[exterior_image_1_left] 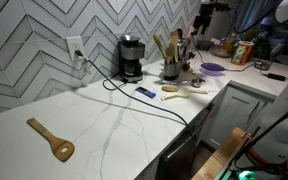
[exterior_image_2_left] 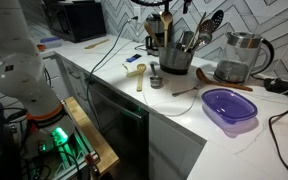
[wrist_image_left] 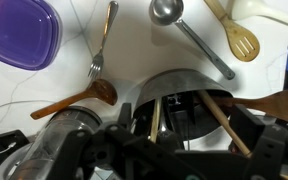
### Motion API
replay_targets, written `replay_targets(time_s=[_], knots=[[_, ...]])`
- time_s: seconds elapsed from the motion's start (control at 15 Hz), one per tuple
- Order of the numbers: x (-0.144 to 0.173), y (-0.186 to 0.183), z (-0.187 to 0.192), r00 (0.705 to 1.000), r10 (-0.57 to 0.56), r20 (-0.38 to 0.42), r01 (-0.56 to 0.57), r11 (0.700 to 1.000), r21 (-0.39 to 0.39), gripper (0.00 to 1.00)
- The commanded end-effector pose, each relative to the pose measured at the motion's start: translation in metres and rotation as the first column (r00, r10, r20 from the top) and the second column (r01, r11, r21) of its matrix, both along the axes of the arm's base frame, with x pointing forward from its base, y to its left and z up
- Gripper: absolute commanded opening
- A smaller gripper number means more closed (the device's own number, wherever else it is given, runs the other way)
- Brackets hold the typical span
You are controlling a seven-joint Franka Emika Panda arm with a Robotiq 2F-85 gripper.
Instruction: Pick up the dark brown wooden spoon and put it on the left side of the kitchen counter
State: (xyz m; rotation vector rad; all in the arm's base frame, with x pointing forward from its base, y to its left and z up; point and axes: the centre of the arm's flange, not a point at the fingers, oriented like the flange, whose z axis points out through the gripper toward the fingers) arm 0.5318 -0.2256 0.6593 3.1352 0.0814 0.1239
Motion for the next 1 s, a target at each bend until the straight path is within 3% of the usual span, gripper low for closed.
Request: replay_targets(time_s=[0.0, 0.27, 0.47, 0.73, 0.93], knots=[[-0.011, -0.020, -0.022, 0.996, 0.085, -0.016, -0.085, 0.996, 0.005, 1.00], [-0.025, -0.072, -0.048, 0.986, 0.158, -0.044, -0.157, 0.987, 0.035, 1.00], [-0.035, -0.101, -0.077, 0.980, 0.197, 0.013, -0.198, 0.977, 0.077, 1.00], [-0.029, -0.101, -0.129, 0.964, 0.248, 0.101, -0.255, 0.965, 0.064, 1.00], [-0.024, -0.091, -0.173, 0.940, 0.317, 0.127, -0.318, 0.948, -0.017, 1.00]])
